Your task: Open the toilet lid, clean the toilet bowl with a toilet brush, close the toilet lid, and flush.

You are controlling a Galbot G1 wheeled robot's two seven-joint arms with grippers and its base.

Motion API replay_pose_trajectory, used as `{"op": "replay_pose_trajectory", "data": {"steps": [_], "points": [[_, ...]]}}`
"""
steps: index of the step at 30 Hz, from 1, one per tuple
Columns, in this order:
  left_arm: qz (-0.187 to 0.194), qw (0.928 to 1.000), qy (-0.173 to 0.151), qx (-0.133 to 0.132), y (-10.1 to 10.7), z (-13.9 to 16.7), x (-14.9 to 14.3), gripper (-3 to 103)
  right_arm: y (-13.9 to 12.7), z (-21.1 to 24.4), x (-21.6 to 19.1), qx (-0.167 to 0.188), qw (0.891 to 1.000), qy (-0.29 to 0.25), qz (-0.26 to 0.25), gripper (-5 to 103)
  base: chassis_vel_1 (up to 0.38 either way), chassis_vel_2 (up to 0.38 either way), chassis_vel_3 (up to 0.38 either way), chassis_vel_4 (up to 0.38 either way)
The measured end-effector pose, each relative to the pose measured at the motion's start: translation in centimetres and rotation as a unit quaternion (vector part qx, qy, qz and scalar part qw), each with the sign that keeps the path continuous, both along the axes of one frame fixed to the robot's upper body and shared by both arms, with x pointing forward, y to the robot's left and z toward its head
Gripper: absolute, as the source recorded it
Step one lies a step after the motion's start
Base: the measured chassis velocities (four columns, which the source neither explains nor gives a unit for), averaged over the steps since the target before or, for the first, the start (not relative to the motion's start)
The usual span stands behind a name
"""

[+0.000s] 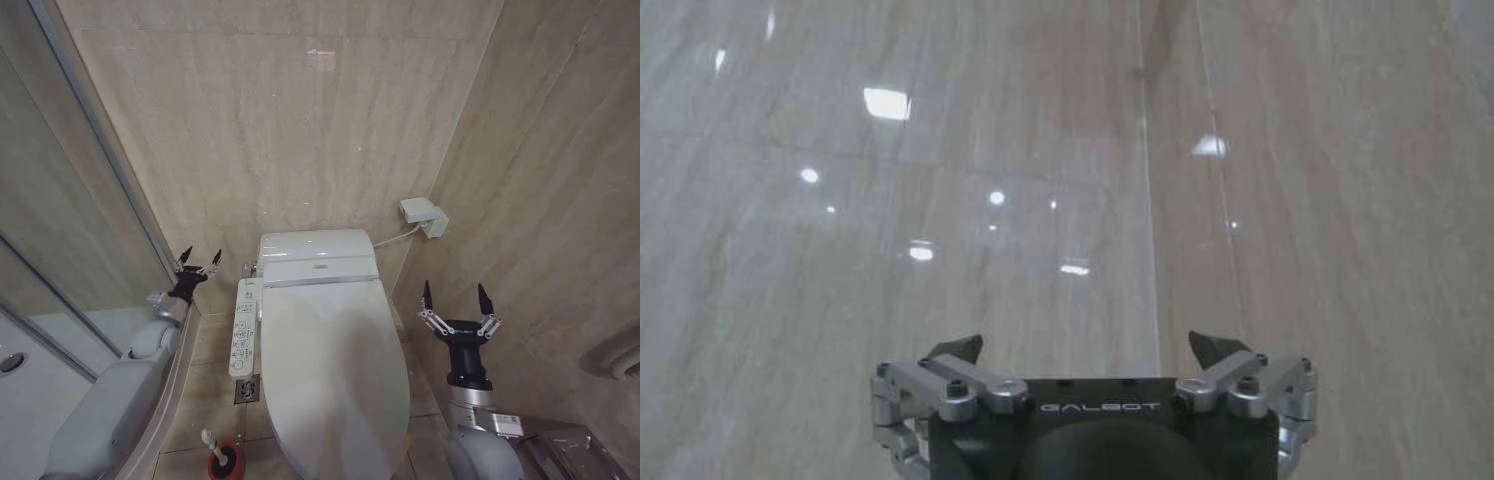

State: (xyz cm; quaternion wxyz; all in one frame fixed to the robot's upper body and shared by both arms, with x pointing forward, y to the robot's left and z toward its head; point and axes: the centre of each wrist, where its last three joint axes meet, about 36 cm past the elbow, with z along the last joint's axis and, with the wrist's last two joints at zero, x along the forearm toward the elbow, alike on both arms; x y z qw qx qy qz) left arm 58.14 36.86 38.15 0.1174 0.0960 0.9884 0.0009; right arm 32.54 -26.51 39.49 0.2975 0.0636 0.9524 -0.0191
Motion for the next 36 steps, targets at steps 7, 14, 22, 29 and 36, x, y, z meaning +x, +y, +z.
{"op": "replay_pose_trajectory", "data": {"steps": [7, 14, 22, 29, 36], "points": [[-0.010, 0.9999, 0.011, 0.006, -0.8, -0.5, 1.7, 89, 0.1, -0.1, 0.5, 0.002, 1.000, 0.000, 0.004, 100, 0.000, 0.000, 0.000, 0.000], [-0.060, 0.9976, 0.017, 0.029, -0.4, -1.8, 3.4, 62, -0.3, -0.4, 1.4, 0.002, 1.000, 0.000, 0.007, 100, 0.000, 0.000, 0.000, 0.000], [-0.120, 0.9901, 0.011, 0.072, 1.3, -2.6, 4.3, 36, -0.2, -0.7, 1.9, 0.007, 1.000, 0.001, 0.006, 100, 0.000, 0.000, 0.000, 0.000], [-0.128, 0.9860, 0.012, 0.107, 2.4, -2.2, 4.8, 8, -0.1, -0.9, 1.9, 0.009, 1.000, 0.002, 0.005, 100, 0.000, 0.000, 0.000, 0.000], [-0.137, 0.9837, 0.026, 0.114, 2.9, -3.0, 5.5, 0, 0.0, -0.9, 1.9, 0.009, 1.000, 0.002, 0.006, 100, 0.000, 0.000, 0.000, 0.000]]}}
